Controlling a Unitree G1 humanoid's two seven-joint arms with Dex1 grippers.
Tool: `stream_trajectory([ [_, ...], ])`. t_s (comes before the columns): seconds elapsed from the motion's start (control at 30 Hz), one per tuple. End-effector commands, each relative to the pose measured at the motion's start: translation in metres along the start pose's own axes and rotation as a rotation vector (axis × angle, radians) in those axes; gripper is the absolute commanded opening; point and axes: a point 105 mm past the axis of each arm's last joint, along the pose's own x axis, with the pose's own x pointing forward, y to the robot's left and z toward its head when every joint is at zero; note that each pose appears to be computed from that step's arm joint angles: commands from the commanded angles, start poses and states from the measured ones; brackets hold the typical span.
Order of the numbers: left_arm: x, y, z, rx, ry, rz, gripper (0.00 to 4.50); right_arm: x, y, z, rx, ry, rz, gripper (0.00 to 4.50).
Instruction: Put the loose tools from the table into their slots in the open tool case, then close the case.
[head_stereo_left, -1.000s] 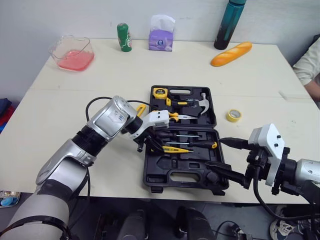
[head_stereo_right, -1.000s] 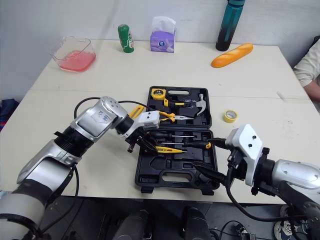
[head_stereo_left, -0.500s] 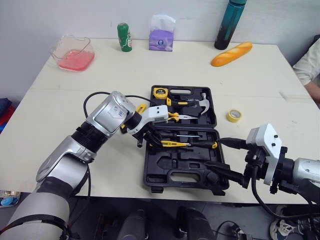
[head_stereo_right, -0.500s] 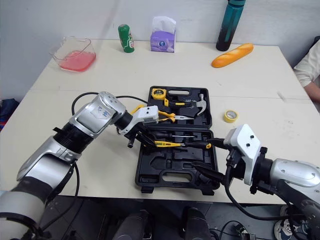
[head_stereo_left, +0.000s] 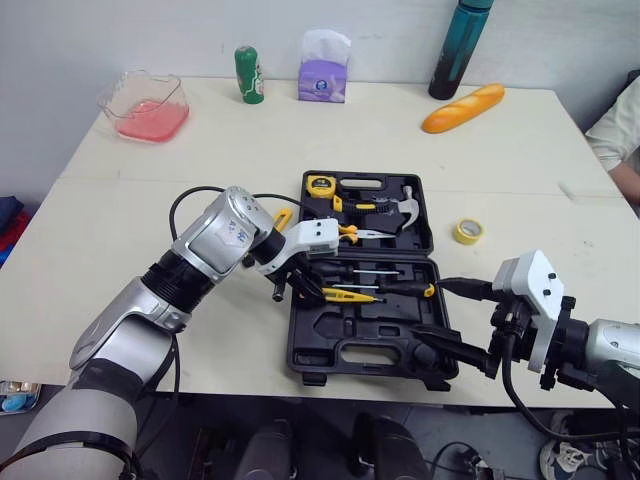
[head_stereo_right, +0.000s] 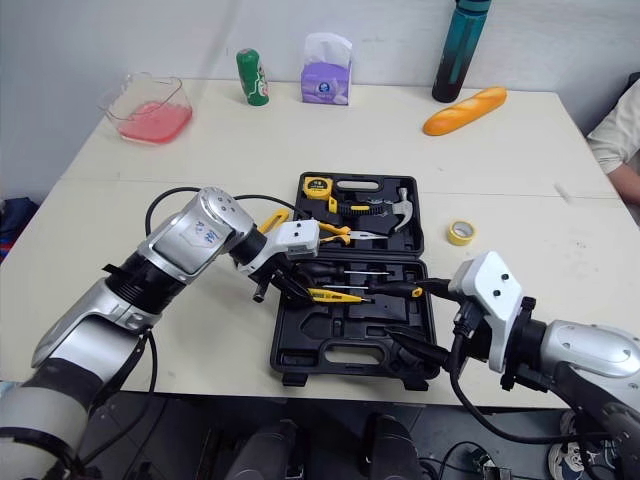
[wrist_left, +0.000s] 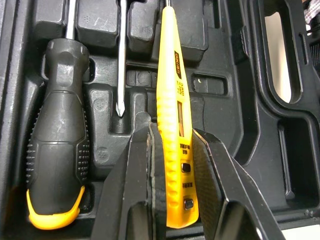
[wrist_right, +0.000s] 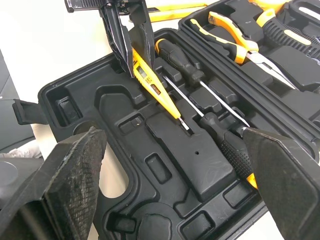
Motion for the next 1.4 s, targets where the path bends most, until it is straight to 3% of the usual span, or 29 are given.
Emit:
stream_trajectory([
  [0.03,0.005,-0.003,-0.005,-0.007,0.022,-0.011,0.49,-0.002,-0.001,0.006,-0.034,-0.016,-0.008,4.50],
  [0.1,0.005,-0.003,-0.004,-0.015,0.015,-0.012,0.49,-0.002,-0.001,0.006,-0.034,-0.016,-0.009,4.50],
  [0.37,-0.025,-0.010,0.015,-0.023,-0.152,-0.053,4.14,-0.003,0.003,0.004,-0.026,-0.012,-0.007,4.50],
  [0.53,-0.039,-0.001,0.022,0.134,-0.396,0.015,4.14,-0.004,0.003,0.003,-0.024,-0.015,-0.010,4.50],
  [0.67,-0.032,-0.012,0.016,0.312,-0.560,-0.009,2.92,-0.001,0.002,0.003,-0.027,-0.019,-0.007,4.50],
  [0.87,-0.002,0.000,0.007,0.294,-0.572,0.061,0.20,0.000,0.002,0.004,-0.029,-0.024,0.008,4.50],
  [0.9,0.003,0.000,0.005,0.295,-0.560,0.069,0.03,0.001,0.002,0.004,-0.032,-0.021,0.008,4.50],
  [1.4,0.031,0.007,-0.010,0.345,-0.434,0.104,0.03,0.001,0.001,0.001,-0.029,-0.013,-0.001,4.50],
])
